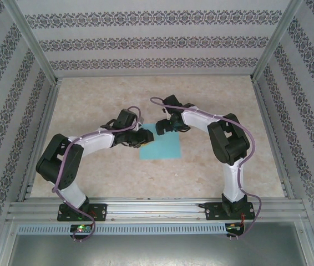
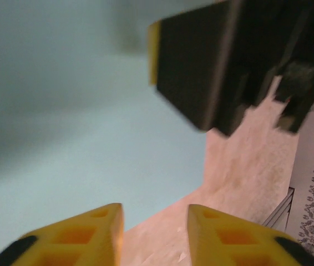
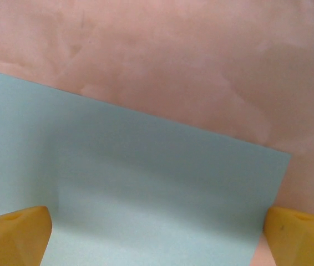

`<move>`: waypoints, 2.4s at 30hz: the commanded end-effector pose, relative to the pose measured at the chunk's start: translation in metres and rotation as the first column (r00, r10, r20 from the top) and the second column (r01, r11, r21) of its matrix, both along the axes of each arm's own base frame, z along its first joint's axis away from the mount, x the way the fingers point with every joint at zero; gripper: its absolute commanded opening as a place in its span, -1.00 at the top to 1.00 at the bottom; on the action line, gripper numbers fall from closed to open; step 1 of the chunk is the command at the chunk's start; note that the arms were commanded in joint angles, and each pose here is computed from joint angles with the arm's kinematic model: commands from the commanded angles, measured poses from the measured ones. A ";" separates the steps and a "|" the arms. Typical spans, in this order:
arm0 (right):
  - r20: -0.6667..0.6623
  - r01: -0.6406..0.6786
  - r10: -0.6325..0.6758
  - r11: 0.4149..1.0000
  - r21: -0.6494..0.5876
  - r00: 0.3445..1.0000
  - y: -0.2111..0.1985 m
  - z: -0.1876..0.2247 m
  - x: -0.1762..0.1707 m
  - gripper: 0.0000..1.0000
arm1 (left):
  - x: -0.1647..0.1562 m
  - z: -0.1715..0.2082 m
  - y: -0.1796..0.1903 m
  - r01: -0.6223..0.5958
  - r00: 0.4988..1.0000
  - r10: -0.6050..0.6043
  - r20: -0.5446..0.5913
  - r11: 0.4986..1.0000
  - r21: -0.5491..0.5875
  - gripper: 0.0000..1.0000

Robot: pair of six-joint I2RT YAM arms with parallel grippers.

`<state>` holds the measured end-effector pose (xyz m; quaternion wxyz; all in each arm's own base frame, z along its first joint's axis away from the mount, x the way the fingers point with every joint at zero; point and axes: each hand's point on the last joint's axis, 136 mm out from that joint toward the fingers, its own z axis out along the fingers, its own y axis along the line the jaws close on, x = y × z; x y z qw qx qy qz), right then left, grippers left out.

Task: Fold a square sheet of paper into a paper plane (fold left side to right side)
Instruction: Pick up the square sheet of paper from the center of the table.

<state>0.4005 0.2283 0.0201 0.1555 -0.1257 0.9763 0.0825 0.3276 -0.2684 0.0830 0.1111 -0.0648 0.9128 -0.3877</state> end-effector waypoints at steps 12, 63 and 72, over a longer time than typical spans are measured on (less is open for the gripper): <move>-0.077 -0.007 0.013 0.997 0.077 0.997 0.010 -0.007 -0.022 -0.90 | 0.012 -0.072 0.002 0.009 0.993 0.006 -0.122 0.992 0.123 0.80; 0.178 -0.281 0.225 0.606 0.744 0.958 0.052 0.171 -0.069 0.40 | -0.012 0.148 0.104 0.081 0.802 0.094 0.590 0.961 -0.263 -1.00; 0.458 -0.550 0.315 0.354 0.756 0.832 0.048 0.289 -0.128 0.43 | -0.043 0.239 0.081 0.395 0.652 0.009 0.758 0.849 -0.350 -1.00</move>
